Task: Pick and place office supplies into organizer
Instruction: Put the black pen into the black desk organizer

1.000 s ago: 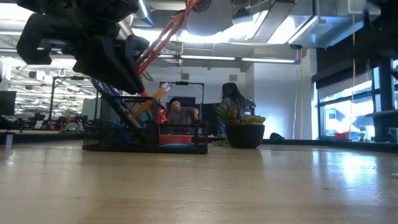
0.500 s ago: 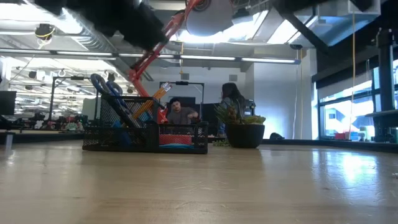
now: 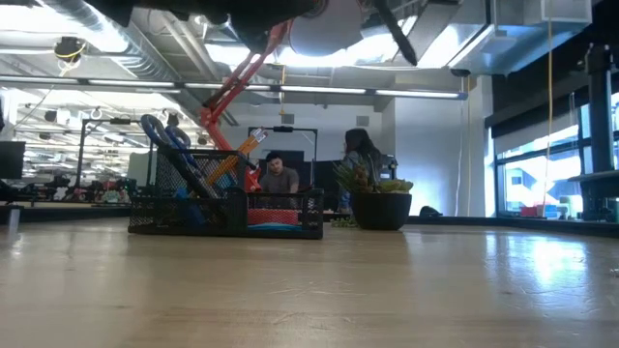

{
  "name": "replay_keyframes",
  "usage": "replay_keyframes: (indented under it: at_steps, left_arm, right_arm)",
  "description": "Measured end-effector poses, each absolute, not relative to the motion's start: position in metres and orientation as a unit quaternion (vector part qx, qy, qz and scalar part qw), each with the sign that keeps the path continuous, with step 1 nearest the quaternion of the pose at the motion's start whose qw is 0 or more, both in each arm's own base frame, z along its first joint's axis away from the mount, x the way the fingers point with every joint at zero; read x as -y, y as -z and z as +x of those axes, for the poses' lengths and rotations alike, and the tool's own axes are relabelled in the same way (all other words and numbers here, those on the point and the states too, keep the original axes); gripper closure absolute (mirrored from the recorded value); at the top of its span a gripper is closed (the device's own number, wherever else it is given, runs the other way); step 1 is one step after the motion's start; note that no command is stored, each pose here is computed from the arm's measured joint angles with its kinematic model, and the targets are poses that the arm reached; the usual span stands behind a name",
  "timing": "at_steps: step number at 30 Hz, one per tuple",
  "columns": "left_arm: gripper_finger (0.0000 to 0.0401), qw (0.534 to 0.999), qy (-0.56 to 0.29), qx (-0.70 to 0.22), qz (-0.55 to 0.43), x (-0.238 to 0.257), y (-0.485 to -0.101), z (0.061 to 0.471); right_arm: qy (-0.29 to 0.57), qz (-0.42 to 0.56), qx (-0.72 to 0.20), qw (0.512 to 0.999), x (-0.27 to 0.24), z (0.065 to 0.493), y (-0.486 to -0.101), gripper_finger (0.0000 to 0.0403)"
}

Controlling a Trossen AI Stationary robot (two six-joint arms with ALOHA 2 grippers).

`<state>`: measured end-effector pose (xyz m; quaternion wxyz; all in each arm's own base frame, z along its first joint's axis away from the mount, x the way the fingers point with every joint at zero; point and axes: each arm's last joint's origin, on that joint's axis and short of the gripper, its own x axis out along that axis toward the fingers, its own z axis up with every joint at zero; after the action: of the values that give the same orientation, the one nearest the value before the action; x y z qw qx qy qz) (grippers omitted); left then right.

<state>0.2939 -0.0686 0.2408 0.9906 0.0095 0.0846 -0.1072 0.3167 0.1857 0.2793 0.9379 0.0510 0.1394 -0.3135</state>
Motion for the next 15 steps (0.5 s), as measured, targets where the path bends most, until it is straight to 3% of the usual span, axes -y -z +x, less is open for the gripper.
replay_keyframes:
  at_steps: [15]
  left_arm:
    - [0.0254,0.992,0.111,-0.058,0.021,0.066,-0.246,0.295]
  right_arm:
    - [0.29,0.066,-0.155,0.942,-0.186,0.332,-0.267,0.0345]
